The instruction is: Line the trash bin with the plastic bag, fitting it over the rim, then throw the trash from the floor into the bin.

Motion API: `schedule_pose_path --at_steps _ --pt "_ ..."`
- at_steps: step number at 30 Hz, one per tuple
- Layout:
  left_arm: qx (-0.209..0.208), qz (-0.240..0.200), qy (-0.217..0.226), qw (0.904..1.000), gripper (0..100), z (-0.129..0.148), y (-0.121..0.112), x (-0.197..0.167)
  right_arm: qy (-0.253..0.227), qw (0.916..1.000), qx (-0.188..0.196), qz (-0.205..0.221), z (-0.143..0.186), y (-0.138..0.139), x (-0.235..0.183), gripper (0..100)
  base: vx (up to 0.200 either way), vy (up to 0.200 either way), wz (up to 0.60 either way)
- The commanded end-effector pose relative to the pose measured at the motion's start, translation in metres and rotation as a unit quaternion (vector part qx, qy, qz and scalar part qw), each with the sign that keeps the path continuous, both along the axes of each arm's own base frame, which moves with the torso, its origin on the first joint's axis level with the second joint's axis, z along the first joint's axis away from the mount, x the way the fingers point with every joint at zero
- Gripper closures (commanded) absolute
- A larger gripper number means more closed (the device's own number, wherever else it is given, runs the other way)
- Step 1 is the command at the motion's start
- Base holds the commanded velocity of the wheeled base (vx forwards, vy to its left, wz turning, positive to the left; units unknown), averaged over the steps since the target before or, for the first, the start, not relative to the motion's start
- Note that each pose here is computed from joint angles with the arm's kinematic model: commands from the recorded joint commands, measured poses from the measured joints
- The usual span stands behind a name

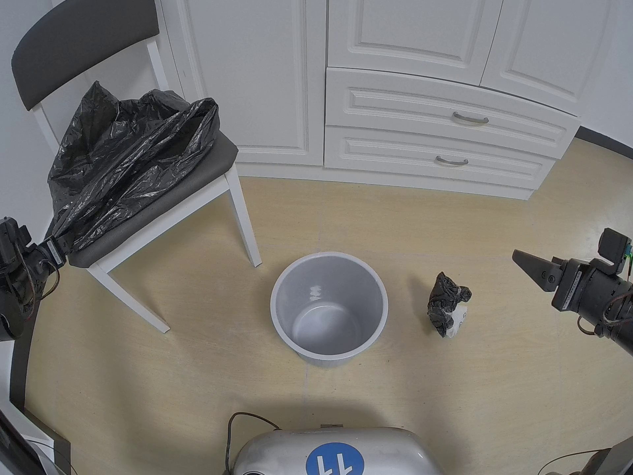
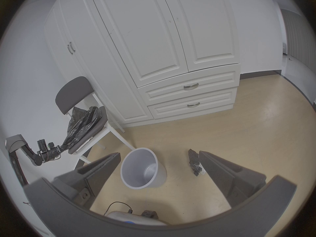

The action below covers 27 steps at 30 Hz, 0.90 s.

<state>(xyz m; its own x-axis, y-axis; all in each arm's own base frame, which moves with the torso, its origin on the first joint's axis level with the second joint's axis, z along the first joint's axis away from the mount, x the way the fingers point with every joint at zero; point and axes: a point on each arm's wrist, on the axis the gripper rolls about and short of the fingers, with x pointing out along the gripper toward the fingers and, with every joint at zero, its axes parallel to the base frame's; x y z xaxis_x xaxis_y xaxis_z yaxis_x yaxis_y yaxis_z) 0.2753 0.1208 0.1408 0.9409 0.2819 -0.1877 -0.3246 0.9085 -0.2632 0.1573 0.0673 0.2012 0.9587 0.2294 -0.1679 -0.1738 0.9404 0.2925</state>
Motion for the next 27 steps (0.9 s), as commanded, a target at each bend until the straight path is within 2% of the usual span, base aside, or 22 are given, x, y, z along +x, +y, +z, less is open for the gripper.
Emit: schedule_pose_path --at_steps 1,9,18,21,24,27 --pt "-0.001 0.0 -0.002 1.0 100 0.001 0.0 0.0 -0.001 1.0 0.001 0.001 0.0 0.0 0.0 0 0.0 0.0 0.0" --pt "-0.001 -0.004 0.003 1.0 100 -0.001 -0.001 -0.003 0.001 1.0 -0.007 -0.001 -0.002 -0.001 -0.002 0 0.0 0.0 0.0" --pt "0.024 -0.024 -0.051 0.9981 100 0.002 -0.013 -0.01 -0.013 0.9999 -0.004 0.005 0.002 -0.003 -0.009 0 0.0 0.0 0.0" --pt "0.042 -0.06 -0.1 0.9923 100 0.013 -0.032 -0.024 -0.033 0.9994 -0.009 0.005 0.009 -0.007 -0.017 0 0.0 0.0 0.0" --pt "0.045 -0.081 -0.114 0.9891 100 0.021 -0.044 -0.032 -0.043 0.9989 -0.015 0.007 0.011 -0.009 -0.022 0 0.0 0.0 0.0" --pt "0.042 -0.126 -0.122 0.9836 100 0.034 -0.071 -0.044 -0.056 0.9977 -0.036 0.01 0.019 -0.011 -0.027 0 0.0 0.0 0.0"
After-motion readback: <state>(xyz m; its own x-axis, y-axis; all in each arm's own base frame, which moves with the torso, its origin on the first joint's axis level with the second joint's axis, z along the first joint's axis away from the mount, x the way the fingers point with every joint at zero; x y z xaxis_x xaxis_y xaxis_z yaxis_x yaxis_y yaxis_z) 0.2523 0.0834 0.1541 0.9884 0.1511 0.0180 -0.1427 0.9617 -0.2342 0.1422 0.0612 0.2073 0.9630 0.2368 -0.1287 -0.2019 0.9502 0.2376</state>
